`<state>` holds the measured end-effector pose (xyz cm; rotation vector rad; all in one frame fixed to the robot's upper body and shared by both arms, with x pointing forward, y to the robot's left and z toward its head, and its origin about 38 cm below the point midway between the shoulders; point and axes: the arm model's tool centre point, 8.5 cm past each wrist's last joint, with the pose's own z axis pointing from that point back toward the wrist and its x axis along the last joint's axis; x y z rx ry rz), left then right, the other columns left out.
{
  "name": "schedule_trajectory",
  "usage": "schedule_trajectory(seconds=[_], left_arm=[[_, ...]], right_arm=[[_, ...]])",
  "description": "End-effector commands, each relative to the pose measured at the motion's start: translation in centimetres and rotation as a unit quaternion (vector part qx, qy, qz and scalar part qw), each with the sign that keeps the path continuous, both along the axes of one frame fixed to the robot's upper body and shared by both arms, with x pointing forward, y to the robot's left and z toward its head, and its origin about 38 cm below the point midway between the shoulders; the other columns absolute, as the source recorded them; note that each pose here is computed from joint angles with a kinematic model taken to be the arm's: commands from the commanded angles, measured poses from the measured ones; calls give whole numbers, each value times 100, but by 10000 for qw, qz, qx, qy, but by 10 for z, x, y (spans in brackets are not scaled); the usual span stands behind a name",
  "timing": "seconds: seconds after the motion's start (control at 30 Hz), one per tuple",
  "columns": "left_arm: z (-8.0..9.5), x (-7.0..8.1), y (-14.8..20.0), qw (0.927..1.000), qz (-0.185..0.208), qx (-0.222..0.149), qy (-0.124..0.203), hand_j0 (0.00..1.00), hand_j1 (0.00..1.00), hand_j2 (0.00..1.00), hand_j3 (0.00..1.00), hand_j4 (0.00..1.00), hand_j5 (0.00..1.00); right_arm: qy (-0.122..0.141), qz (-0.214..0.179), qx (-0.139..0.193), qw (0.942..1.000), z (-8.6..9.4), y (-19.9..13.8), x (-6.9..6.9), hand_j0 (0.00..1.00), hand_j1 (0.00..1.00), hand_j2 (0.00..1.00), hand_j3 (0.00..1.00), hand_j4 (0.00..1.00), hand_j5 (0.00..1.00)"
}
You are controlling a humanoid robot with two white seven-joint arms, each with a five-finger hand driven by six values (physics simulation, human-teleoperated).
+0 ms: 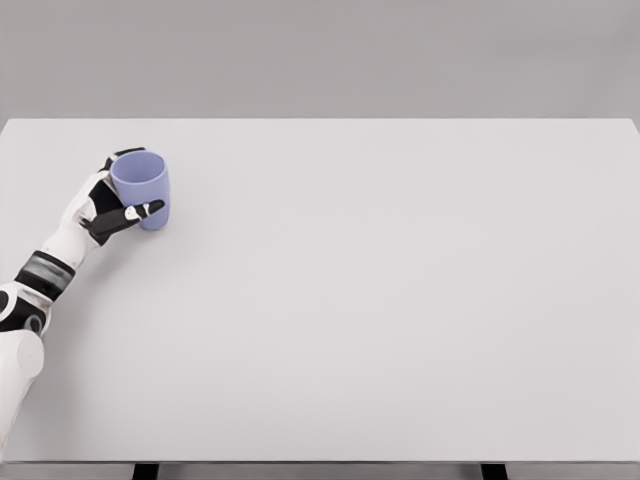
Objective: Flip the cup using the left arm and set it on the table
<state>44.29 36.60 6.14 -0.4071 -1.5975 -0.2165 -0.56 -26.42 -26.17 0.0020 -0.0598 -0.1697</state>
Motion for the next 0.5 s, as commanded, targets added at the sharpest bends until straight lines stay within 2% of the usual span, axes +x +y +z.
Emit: schedule_trajectory(seconds=[0.0, 0.13, 0.3, 0.37, 0.47], left_arm=[[-1, 0, 0, 10000, 1, -35, 55, 40, 40, 40, 40, 40, 40], [0, 0, 1, 10000, 4, -27, 39, 46, 46, 46, 46, 46, 46], [1, 0, 1, 10000, 12, -11, -22, 76, 76, 76, 76, 76, 76], [1, 0, 0, 10000, 6, -11, -28, 82, 82, 82, 82, 82, 82], [2, 0, 0, 10000, 2, -11, -35, 86, 86, 86, 86, 86, 86]], right_arm=[[-2, -1, 1, 10000, 0, 0, 0, 100, 100, 100, 100, 100, 100], [6, -2, 1, 10000, 0, 0, 0, 100, 100, 100, 100, 100, 100], [6, -2, 1, 10000, 0, 0, 0, 100, 100, 100, 100, 100, 100], [-1, 6, 1, 10000, 0, 0, 0, 100, 100, 100, 100, 100, 100], [6, 6, 2, 10000, 0, 0, 0, 100, 100, 100, 100, 100, 100]])
